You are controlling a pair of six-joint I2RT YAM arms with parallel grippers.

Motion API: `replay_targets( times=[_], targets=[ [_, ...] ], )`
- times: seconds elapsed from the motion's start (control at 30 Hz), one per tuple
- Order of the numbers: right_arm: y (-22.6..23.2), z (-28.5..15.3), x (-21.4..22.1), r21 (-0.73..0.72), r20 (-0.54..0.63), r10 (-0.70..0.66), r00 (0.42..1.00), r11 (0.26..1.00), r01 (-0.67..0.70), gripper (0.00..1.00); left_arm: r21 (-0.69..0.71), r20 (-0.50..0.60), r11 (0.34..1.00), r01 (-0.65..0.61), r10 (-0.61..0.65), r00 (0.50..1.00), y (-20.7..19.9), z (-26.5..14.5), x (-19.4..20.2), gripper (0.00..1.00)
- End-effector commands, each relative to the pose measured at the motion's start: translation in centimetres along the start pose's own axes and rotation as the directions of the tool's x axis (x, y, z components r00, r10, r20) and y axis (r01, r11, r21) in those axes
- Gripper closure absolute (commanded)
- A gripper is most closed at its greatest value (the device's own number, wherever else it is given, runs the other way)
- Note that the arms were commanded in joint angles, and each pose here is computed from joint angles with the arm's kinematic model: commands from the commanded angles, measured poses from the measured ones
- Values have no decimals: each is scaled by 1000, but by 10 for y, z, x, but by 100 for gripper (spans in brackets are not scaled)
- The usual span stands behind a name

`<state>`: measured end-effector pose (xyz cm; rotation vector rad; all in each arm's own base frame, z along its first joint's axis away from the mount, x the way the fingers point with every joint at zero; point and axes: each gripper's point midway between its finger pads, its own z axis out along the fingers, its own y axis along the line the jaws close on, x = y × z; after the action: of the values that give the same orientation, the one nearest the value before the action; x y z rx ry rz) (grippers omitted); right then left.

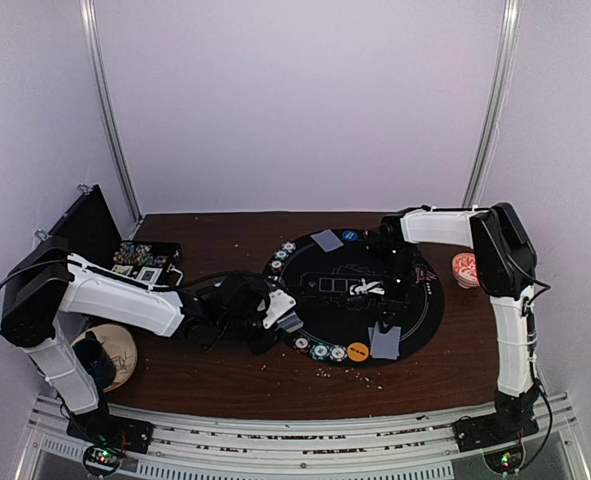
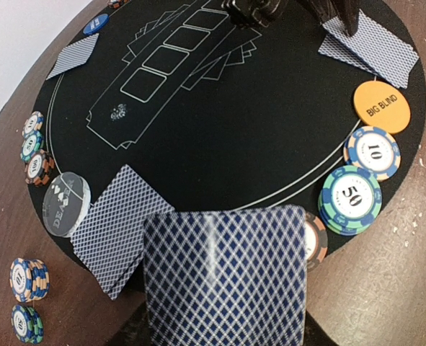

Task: Distribute texas hold em gaming equipment
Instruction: Distribute the poker card in the big blind area.

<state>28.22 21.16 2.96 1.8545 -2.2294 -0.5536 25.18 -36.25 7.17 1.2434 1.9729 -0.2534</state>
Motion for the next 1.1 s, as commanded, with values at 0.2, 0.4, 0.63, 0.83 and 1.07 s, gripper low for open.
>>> replay_targets(
  times=[0.2, 0.4, 0.63, 0.83, 1.07],
  targets=[
    [-18, -15, -8, 123, 5, 3, 1000, 992, -4, 68, -4, 74, 1000, 1, 0, 997, 1, -1, -26, 83],
    [-22, -34, -12, 190, 23, 8, 1000, 982, -12, 64, -5, 74, 1000, 1, 0, 997, 1, 0, -26, 83],
    [-10, -71, -16, 256, 63, -10, 998, 967, -6, 55, -4, 72, 1000, 0, 0, 997, 1, 0, -25, 83],
    [-6, -75, -10, 277, 56, -9, 998, 961, -7, 53, -2, 74, 1000, 0, 0, 997, 1, 0, -26, 83],
    [-18, -48, -8, 242, 37, 27, 999, 970, -35, 53, -2, 74, 1000, 1, -1, 997, 1, -1, -26, 83]
  ],
)
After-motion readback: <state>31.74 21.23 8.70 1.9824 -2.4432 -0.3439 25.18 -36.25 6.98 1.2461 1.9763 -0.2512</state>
